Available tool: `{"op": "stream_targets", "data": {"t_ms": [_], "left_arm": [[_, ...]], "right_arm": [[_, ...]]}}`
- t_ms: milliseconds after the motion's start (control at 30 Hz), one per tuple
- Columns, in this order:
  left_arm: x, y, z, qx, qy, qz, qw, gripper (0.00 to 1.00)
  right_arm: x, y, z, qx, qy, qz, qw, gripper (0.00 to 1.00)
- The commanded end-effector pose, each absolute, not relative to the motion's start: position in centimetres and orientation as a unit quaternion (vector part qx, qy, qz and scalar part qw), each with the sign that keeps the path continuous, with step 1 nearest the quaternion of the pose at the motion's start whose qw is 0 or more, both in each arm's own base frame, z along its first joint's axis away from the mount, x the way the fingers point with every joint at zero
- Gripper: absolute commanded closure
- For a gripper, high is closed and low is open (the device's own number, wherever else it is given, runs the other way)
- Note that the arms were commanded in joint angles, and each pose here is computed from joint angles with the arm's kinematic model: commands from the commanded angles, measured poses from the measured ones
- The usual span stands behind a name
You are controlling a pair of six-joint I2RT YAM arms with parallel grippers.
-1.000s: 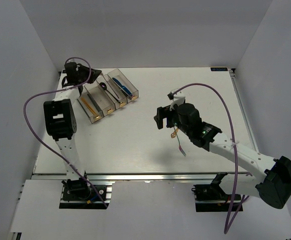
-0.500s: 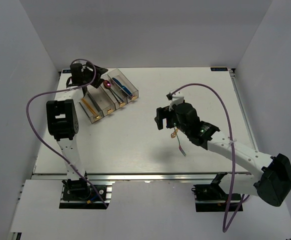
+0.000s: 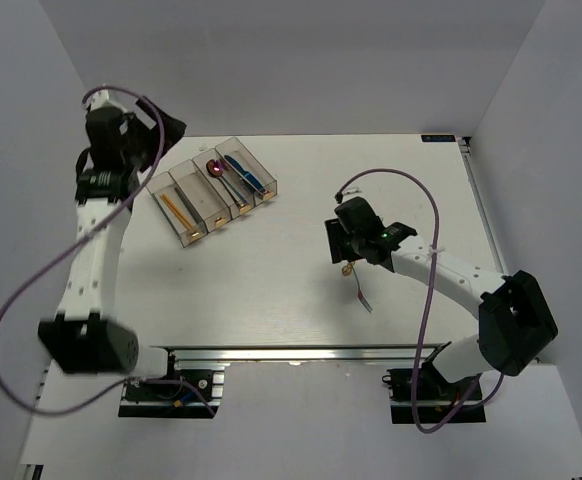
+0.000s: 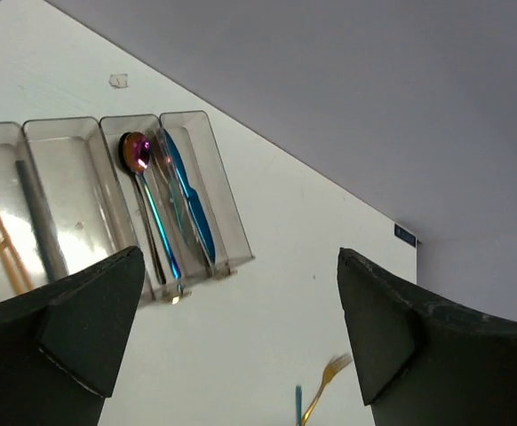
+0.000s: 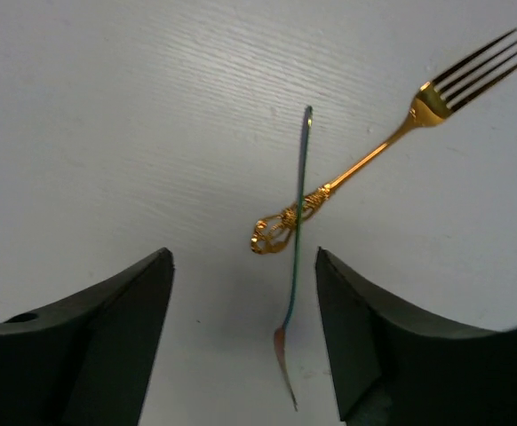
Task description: Sort the eating utensils into containers
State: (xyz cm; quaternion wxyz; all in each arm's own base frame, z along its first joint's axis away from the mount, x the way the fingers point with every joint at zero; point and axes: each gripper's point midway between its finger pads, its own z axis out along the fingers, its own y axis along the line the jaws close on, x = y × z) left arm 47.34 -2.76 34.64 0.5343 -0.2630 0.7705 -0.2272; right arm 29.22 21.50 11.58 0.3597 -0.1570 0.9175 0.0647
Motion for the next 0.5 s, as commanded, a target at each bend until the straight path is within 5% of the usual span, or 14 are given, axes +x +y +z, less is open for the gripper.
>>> {"op": "stream_targets", "data": {"t_ms": [0, 133, 467], "left_arm": [[40.1, -1.3, 32.4, -0.238, 0.802, -0.149, 0.527, 0.02], [35.0, -0.6, 26.0, -0.214, 0.837, -0.103, 0.493, 0.02], [31.4, -0.3, 20.4, -0.209, 0.852, -0.081, 0.473, 0.02]], "right_arm": [[28.9, 19.6, 10.3, -0.136, 0.937, 0.052, 0.319, 0.35], [28.7, 17.7, 7.7, -0.131, 0.95, 0.031, 0.282, 0.54], [27.0, 17.5, 3.5, -0.145, 0.966, 0.051, 0.21, 0.66]]}}
